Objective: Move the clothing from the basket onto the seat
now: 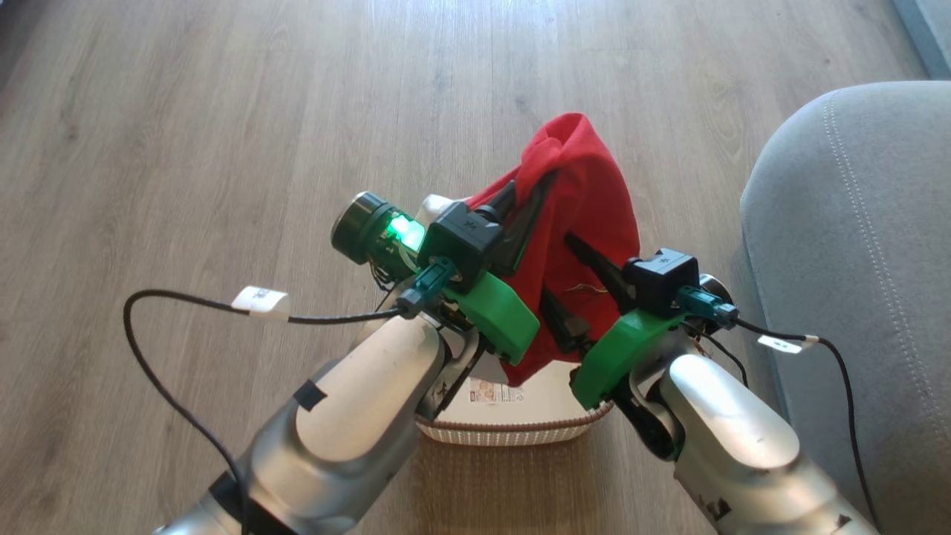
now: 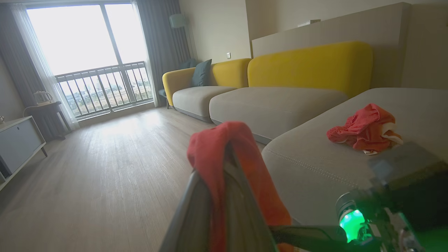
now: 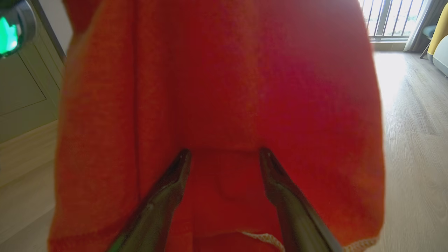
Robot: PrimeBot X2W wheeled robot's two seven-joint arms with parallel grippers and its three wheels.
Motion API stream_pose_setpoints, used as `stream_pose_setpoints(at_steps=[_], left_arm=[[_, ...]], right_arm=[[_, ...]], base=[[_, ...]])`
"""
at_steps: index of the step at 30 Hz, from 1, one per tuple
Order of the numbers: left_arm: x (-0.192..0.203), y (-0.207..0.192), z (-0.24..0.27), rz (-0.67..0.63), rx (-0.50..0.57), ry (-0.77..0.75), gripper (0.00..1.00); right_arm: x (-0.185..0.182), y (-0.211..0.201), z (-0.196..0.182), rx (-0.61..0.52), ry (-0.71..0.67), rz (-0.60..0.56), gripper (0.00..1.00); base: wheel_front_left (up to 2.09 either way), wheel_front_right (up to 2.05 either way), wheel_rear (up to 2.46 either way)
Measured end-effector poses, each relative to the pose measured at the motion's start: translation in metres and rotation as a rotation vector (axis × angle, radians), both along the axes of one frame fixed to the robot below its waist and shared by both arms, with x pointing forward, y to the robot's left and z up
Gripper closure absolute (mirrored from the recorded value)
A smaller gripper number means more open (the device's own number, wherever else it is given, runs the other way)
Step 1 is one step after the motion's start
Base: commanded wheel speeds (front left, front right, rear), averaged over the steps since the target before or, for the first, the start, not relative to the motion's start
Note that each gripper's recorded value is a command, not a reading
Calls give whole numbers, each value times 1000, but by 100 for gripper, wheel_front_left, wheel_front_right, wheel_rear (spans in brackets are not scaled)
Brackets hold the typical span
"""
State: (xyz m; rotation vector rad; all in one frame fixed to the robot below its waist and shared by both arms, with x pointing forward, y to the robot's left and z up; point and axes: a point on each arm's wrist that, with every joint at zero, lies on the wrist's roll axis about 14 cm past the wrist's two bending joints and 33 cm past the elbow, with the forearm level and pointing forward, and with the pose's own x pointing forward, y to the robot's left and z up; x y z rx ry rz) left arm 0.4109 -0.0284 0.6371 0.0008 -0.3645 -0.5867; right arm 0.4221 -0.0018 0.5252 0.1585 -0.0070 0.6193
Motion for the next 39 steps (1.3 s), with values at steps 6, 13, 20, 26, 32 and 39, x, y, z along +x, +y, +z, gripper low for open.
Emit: stream_pose_setpoints(at_steps=[6,13,20,26,32,39], left_arm=[[-5,-4,-4,-21,-1,14,100],[-13,-10,-6,-58,3,21,100],[-19,-11,-8,-69,1,30,100],[-19,-8,-10,-62,1,40,100],[-17,-7,-15,-61,4,53,100],[-13,-10,-21,-66,7,68,100]], right_arm=[[1,10,-4,-38,0,33,0],[5,20,-5,-77,-13,63,0],[8,28,1,-103,-44,86,0],[12,31,4,-109,-61,90,100],[17,29,8,-93,-66,76,100],[20,19,9,-85,-68,49,100]], base=[[0,0,0],[0,0,0],[0,0,0],[0,0,0],[0,0,0],[0,0,0]])
